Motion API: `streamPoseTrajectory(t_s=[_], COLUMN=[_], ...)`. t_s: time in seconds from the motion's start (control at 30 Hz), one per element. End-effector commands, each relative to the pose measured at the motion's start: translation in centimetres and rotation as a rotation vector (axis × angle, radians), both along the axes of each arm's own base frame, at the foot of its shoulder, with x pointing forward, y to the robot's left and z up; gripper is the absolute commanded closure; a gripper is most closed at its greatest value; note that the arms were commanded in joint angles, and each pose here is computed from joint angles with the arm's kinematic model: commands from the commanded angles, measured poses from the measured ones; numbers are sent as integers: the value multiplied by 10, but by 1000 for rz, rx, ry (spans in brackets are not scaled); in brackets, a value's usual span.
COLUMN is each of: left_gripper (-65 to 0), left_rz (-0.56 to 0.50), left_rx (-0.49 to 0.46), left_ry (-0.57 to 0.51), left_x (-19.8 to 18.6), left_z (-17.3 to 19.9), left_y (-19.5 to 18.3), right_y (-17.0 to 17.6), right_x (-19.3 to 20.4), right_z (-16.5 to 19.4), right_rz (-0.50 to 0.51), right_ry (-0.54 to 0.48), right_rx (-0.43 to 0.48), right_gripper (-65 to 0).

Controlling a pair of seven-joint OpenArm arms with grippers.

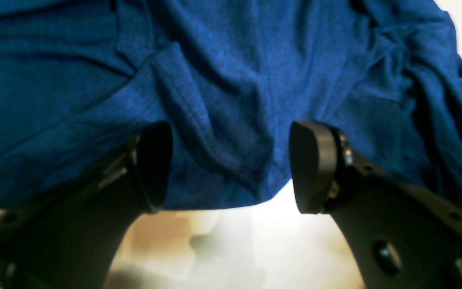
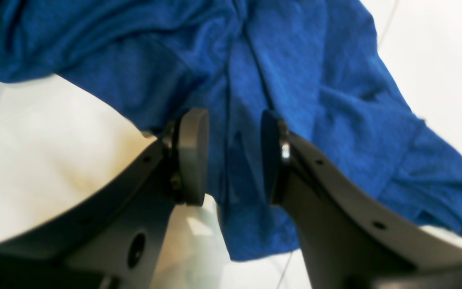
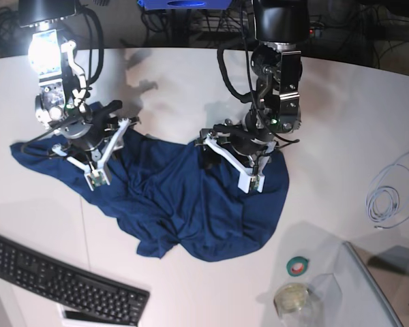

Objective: Layout the t-shirt on the table in an organized manner, then fold the t-shirt properly
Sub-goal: 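Grasp the shirt with both grippers and pull it apart, then pull the shirt edges apart with both grippers, stretching it wide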

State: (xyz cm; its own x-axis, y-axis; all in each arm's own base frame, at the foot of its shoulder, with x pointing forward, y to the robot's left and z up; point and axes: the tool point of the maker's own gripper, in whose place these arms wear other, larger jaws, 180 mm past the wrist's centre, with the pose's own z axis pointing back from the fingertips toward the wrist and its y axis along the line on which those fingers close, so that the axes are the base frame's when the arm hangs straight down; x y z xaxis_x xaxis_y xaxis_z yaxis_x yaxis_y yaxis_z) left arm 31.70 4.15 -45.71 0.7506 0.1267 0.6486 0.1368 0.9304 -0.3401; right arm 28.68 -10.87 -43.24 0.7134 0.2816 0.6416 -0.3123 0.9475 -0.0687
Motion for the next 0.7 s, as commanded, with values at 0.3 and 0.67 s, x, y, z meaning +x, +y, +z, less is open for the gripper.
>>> streamPoseTrajectory(t_s=[0.3, 0.67], left_gripper=[-438, -438], left_rz=[221, 258], left_rx=[-166, -212], left_ry=[-19, 37], left_x=[23, 37], left_z=[12, 1], left_y=[25, 18], right_y=[-16, -15], right_x=[10, 10], right_z=[10, 10], right_rz=[-38, -35], right_ry=[-42, -42], right_rx=[-6, -5], right_gripper=[-207, -207])
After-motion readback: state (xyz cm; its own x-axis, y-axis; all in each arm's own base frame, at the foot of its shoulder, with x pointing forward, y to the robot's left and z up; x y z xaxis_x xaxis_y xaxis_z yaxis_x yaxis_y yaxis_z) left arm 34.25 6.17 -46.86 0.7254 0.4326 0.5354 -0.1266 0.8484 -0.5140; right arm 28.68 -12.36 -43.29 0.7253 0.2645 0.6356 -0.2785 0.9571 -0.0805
